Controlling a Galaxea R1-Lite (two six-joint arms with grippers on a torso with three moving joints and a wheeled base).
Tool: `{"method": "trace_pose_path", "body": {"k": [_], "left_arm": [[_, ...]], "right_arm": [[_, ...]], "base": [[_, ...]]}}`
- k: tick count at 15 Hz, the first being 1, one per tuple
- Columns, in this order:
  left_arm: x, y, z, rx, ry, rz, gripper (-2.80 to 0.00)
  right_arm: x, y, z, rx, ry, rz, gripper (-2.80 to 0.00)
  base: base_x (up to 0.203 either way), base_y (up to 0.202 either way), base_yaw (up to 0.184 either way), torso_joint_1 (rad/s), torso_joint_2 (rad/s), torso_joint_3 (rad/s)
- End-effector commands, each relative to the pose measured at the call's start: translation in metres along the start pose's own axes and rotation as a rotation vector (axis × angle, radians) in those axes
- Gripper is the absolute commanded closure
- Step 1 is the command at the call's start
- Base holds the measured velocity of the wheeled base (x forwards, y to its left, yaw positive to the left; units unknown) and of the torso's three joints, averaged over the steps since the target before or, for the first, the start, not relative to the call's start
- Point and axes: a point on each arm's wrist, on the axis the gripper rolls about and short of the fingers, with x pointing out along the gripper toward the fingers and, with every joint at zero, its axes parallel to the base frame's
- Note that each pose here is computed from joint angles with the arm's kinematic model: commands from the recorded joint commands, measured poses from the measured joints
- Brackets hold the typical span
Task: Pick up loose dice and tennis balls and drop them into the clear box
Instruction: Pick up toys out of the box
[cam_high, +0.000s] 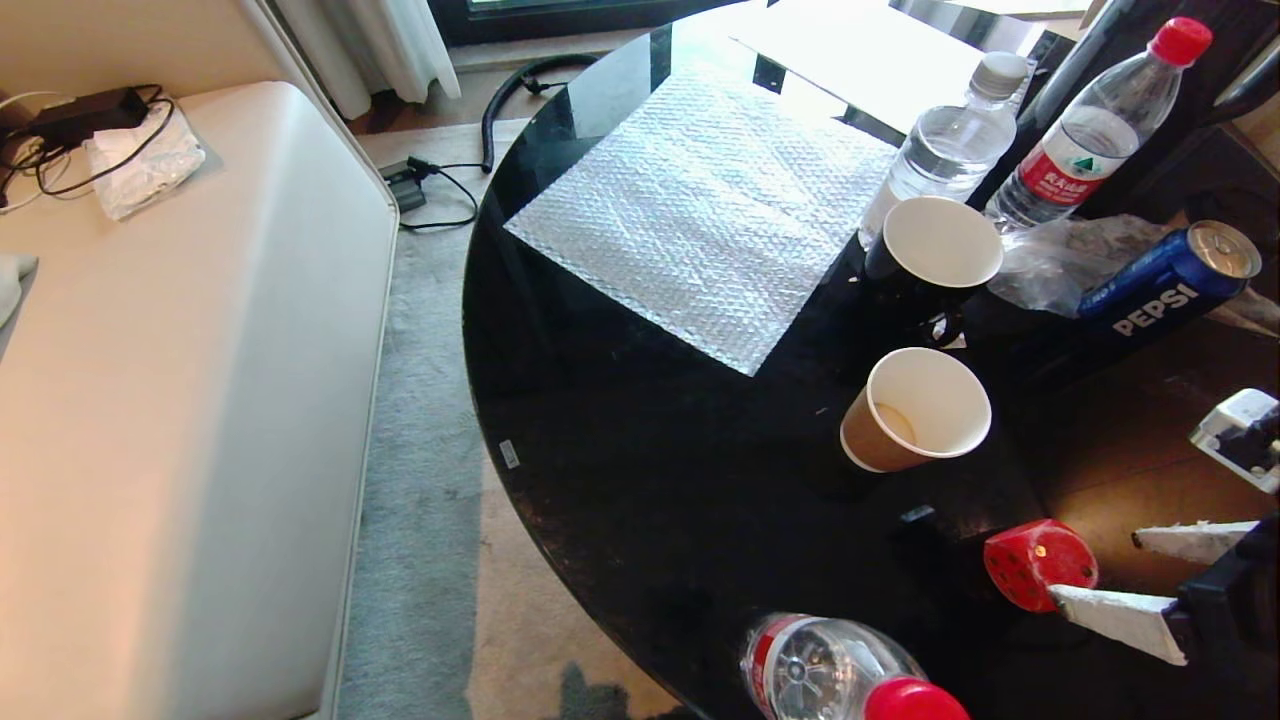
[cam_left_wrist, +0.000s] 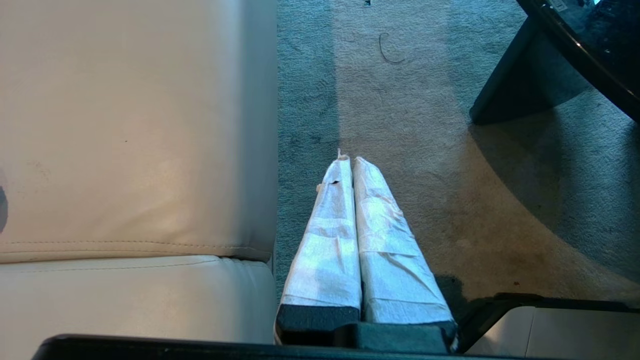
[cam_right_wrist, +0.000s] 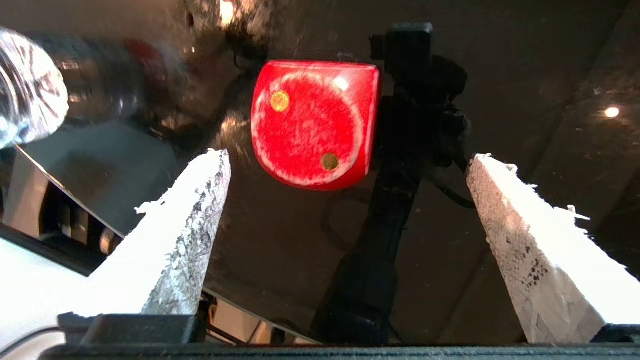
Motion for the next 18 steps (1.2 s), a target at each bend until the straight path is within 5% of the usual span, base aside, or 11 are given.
{"method": "trace_pose_path", "body": {"k": [1,9,18], "left_arm": [[0.0,0.0,0.0,-0.001,0.002,0.0,0.0],[0.0,0.0,0.0,0.0,0.0,0.0,0.0],[0.0,0.0,0.0,0.0,0.0,0.0,0.0]], "right_arm": [[0.01,0.0,-0.001,-0.039,0.043,0.012,-2.8],[0.022,0.006,0.013,-0.102,0.055,0.067,-2.8],[0.045,0.001,0.022,-0.12,0.035,0.019,-2.8]], "base": [[0.0,0.0,0.0,0.0,0.0,0.0],[0.0,0.0,0.0,0.0,0.0,0.0],[0.0,0.0,0.0,0.0,0.0,0.0]]}}
